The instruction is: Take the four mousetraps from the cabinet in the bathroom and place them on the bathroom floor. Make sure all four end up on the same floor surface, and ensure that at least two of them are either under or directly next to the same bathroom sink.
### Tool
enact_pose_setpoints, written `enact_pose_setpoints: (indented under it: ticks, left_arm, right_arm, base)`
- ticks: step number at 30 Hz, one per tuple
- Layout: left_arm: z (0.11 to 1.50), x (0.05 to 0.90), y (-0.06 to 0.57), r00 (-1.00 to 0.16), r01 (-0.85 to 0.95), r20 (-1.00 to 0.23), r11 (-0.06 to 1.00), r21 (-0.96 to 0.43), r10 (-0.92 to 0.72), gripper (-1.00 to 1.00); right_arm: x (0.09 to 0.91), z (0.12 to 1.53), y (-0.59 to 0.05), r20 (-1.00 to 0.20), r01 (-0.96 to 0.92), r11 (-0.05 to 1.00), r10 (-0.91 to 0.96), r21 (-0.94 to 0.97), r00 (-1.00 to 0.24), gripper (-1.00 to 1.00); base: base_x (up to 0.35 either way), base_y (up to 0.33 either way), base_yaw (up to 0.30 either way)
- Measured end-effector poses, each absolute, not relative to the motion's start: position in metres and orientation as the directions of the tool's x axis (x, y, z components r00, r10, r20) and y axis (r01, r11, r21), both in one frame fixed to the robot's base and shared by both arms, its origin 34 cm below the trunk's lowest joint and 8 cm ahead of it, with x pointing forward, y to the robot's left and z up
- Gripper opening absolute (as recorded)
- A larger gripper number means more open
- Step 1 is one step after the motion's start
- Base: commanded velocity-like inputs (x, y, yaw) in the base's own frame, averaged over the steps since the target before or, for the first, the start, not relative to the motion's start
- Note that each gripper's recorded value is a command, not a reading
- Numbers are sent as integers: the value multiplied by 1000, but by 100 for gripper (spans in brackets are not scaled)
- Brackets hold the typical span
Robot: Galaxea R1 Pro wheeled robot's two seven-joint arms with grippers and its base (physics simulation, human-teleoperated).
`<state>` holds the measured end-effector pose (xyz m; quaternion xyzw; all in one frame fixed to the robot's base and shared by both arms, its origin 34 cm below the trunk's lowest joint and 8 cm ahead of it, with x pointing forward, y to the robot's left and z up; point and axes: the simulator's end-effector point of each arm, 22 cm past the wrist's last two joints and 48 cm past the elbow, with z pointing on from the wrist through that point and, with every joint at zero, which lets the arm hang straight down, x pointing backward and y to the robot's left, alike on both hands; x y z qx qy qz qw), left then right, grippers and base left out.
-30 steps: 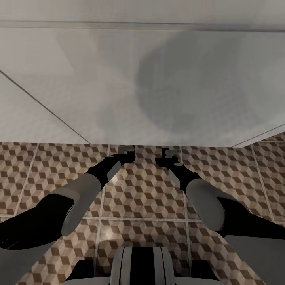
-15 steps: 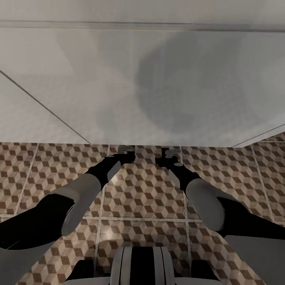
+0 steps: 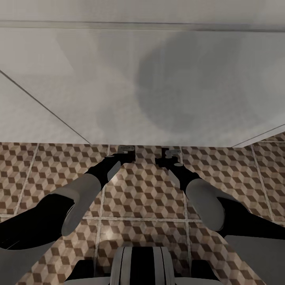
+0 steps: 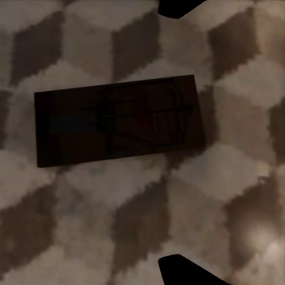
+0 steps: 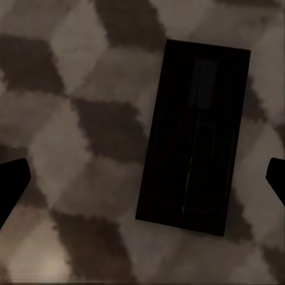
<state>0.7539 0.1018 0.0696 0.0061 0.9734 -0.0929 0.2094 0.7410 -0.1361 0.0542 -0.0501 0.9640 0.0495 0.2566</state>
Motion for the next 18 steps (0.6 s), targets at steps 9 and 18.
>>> enact_pose_setpoints:
  ticks: [9,18]
  left_arm:
    - [70,754,102,-911,51,-411,983,-178,-28,100]
    - [70,754,102,-911,51,-411,983,-178,-27,100]
  right_arm:
    - [738,53,-135,-493,-124,990,-72,72,-867,100]
    - [737,52,-135,-492,-124,990,-72,73,-867,100]
  base:
    - [0,0,0]
    - [-119,0,0]
